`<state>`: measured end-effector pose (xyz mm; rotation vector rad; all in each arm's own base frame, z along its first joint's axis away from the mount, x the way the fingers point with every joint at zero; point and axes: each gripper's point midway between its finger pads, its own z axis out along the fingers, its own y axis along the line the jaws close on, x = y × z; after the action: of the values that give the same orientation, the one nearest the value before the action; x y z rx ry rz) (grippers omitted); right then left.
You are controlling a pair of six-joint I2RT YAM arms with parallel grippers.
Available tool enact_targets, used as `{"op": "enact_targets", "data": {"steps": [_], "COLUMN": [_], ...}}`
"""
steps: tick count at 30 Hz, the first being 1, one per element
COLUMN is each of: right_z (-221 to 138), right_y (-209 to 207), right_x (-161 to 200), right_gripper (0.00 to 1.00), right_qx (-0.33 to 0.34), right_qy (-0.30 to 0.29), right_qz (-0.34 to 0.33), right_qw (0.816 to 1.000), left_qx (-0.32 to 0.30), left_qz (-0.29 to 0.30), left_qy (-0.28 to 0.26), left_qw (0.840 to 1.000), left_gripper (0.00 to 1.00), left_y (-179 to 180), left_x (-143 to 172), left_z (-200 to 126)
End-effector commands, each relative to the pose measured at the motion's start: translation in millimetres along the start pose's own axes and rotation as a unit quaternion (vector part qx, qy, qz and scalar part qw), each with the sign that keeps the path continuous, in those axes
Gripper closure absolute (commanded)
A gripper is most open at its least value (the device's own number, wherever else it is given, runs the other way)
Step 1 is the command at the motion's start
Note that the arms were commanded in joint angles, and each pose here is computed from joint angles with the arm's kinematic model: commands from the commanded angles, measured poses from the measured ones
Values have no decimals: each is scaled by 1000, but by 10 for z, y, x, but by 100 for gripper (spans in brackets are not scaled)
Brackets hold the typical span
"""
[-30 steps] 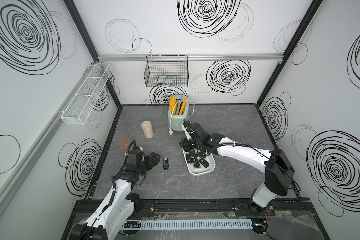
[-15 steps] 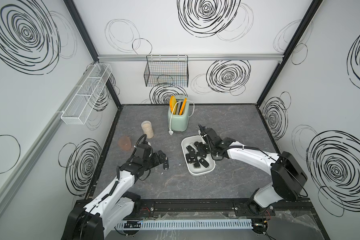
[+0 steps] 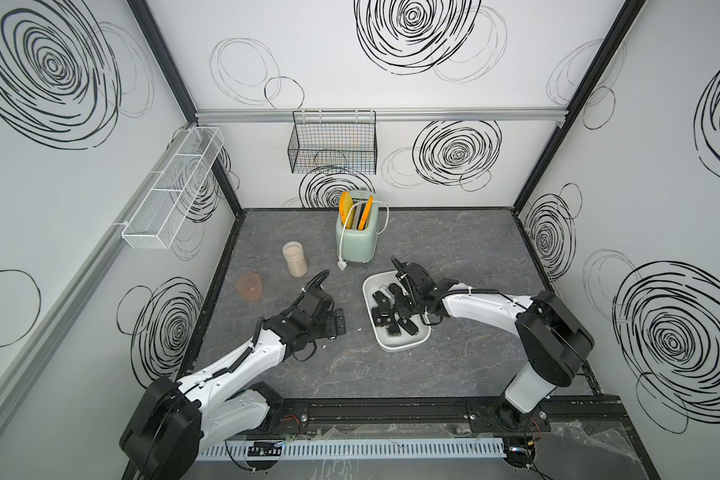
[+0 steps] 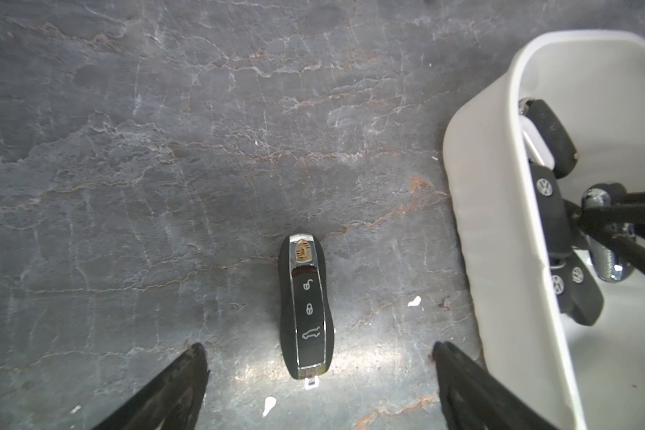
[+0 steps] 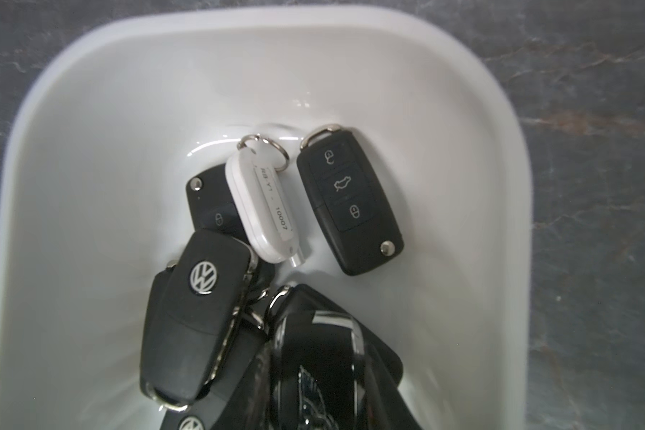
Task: Place the car key into the storage box
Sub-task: Place the car key in the storage box.
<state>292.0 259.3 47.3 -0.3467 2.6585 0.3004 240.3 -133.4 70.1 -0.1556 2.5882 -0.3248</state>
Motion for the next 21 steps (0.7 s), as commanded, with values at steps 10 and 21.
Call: {"op": "enact_targets", "data": {"steps": [10,21], "right_z": [69,-331], "right_y": [62,257], "right_x": [-119,-485], "right_gripper": [62,46], "right_qx": [-2,-48], "right_qy": [-8,-69], "right_qz": [-1,11], "right_qw": [1000,996], "left_qx": [-47,-59], "left_qz": [51,73], "left_qy": [-2,8], "left_qw": [998,996], "left_gripper": [0,7], "left_y": [-40,-73], "left_x": [37,90], "left_z": [113,216]}}
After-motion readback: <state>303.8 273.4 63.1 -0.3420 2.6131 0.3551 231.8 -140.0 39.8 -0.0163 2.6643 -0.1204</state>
